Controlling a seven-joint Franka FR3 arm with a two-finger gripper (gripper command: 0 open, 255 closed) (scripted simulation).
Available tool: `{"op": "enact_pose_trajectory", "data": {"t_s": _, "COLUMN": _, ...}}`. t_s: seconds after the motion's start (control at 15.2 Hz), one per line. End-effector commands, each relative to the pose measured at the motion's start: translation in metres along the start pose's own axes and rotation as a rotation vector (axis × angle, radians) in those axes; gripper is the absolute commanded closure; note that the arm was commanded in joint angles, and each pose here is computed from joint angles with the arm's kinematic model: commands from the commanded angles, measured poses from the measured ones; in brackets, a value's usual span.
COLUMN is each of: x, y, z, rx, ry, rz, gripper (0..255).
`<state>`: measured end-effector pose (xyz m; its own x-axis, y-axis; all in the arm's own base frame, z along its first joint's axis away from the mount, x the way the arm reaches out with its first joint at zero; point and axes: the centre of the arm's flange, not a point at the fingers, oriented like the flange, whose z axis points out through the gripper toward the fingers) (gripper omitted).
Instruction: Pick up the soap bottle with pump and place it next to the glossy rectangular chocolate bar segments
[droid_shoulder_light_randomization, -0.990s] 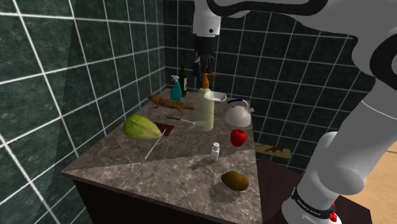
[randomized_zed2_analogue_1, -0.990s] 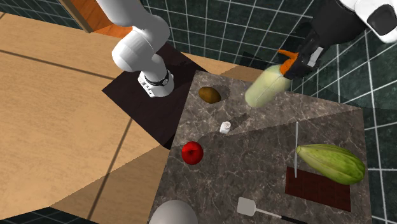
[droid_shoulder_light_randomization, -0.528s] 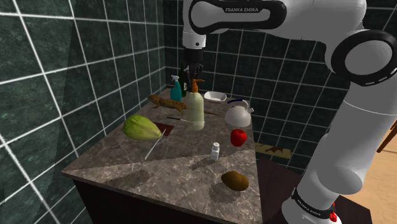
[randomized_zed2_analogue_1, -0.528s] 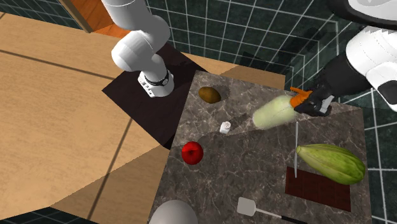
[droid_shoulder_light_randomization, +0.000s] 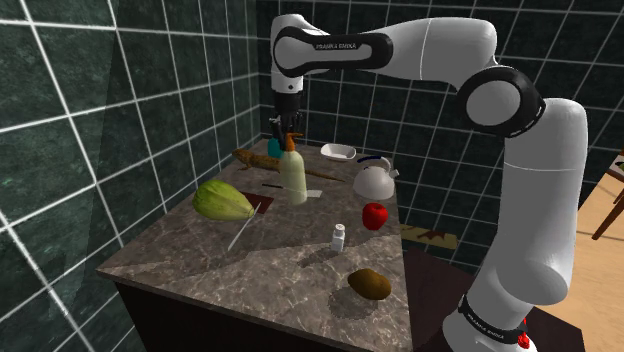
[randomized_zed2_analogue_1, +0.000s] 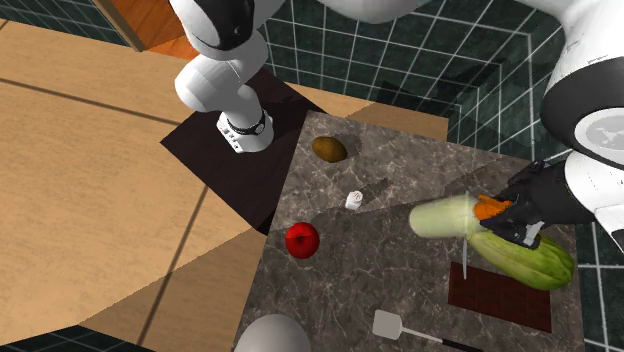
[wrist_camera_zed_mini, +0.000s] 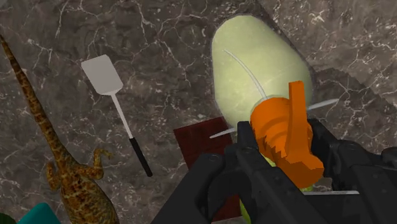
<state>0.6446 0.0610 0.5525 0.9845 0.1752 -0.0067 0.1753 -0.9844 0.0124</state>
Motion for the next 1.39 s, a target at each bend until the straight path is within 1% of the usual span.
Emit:
{"op": "enact_pose_trajectory", "data": {"t_s": 0.0, "x": 0.02, "y": 0.01, "z": 0.018, "rx": 0.0, "ry": 0.002, "rz": 0.0, "gripper": 255}}
{"op": "enact_pose_trajectory", "data": {"t_s": 0.26, "x": 0.059, "y": 0.031, "z": 0.045, "rx": 0.0, "ry": 0.002, "rz": 0.0, "gripper": 255}}
{"op": "enact_pose_trajectory", "data": {"t_s": 0.33, "x": 0.075, "y": 0.04, "z": 0.057, "rx": 0.0, "ry": 0.002, "rz": 0.0, "gripper": 255}}
{"op": "enact_pose_trajectory", "data": {"t_s": 1.19, "x": 0.075, "y": 0.039, "z": 0.125, "rx": 0.0, "ry": 0.002, "rz": 0.0, "gripper": 255}}
{"op": "enact_pose_trajectory", "data": {"t_s": 1.32, "x": 0.075, "y": 0.039, "z": 0.126, "rx": 0.0, "ry": 0.002, "rz": 0.0, "gripper": 255}}
